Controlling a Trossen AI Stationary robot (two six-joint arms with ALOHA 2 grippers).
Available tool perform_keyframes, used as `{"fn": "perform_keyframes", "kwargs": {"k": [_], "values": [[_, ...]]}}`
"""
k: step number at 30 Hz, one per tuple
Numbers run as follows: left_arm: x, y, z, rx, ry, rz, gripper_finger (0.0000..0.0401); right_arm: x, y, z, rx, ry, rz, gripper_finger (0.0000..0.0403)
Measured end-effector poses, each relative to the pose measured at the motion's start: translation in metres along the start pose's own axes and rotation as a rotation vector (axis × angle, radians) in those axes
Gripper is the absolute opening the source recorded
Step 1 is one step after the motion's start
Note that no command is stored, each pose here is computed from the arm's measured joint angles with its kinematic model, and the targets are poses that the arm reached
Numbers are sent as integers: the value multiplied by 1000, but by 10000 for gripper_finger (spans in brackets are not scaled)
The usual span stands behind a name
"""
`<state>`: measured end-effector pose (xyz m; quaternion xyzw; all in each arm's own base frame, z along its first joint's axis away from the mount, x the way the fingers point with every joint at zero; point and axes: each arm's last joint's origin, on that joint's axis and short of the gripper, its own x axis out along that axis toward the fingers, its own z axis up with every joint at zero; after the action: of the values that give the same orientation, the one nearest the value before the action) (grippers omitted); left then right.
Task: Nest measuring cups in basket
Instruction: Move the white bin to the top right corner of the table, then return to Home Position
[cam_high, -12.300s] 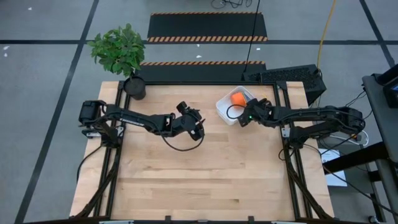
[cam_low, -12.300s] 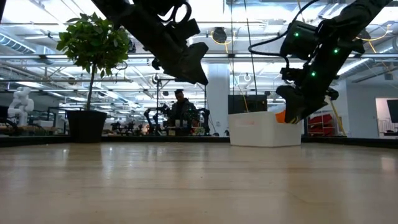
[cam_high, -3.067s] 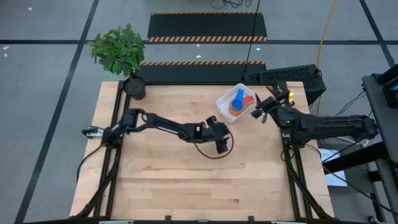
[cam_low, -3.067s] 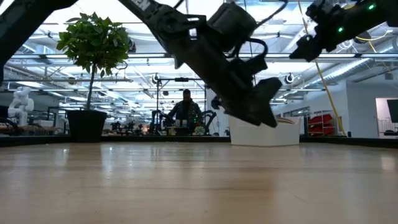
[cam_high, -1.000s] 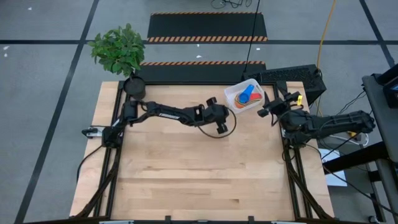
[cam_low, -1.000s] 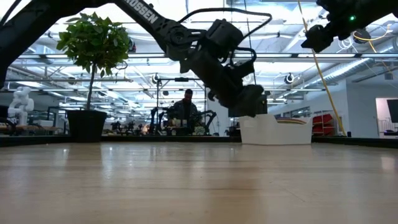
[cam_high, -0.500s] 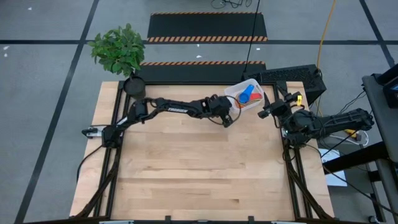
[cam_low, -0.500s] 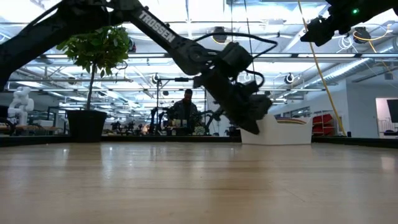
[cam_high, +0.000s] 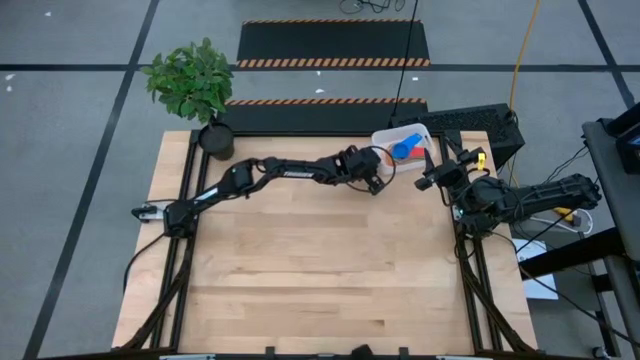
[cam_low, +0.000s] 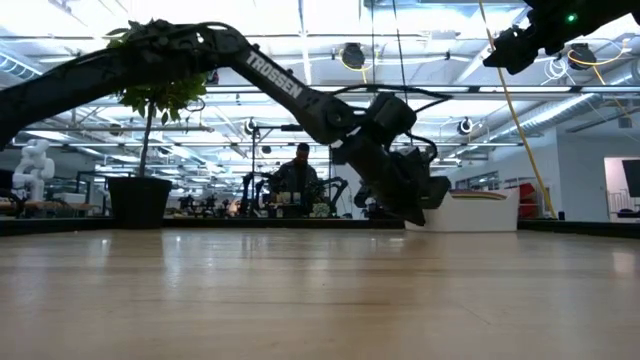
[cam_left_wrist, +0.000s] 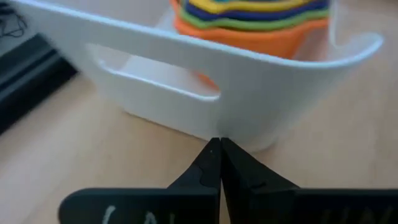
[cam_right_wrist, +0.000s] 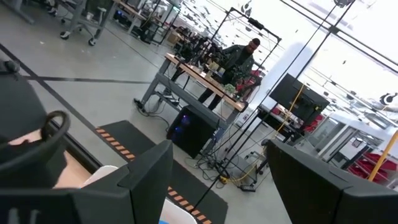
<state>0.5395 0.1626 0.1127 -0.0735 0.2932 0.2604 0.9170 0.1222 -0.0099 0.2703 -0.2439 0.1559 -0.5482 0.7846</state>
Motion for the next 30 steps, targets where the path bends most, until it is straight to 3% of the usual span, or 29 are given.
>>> {"fn": "perform_keyframes", "kwargs": {"k": [8,17,23,30], "values": [[2,3,20,-75,-198,-75,2,0,0,0,-1,0,0,254],[-7,-9,18,-4,-130,-94,4,0,0,0,0,0,-1,254],[-66,-40,61,156,-176,-116,5,-1,0,0,33,-3,5,254],[-131,-53,80,285,-25,-123,5,-10,7,2,104,-59,106,254]]}}
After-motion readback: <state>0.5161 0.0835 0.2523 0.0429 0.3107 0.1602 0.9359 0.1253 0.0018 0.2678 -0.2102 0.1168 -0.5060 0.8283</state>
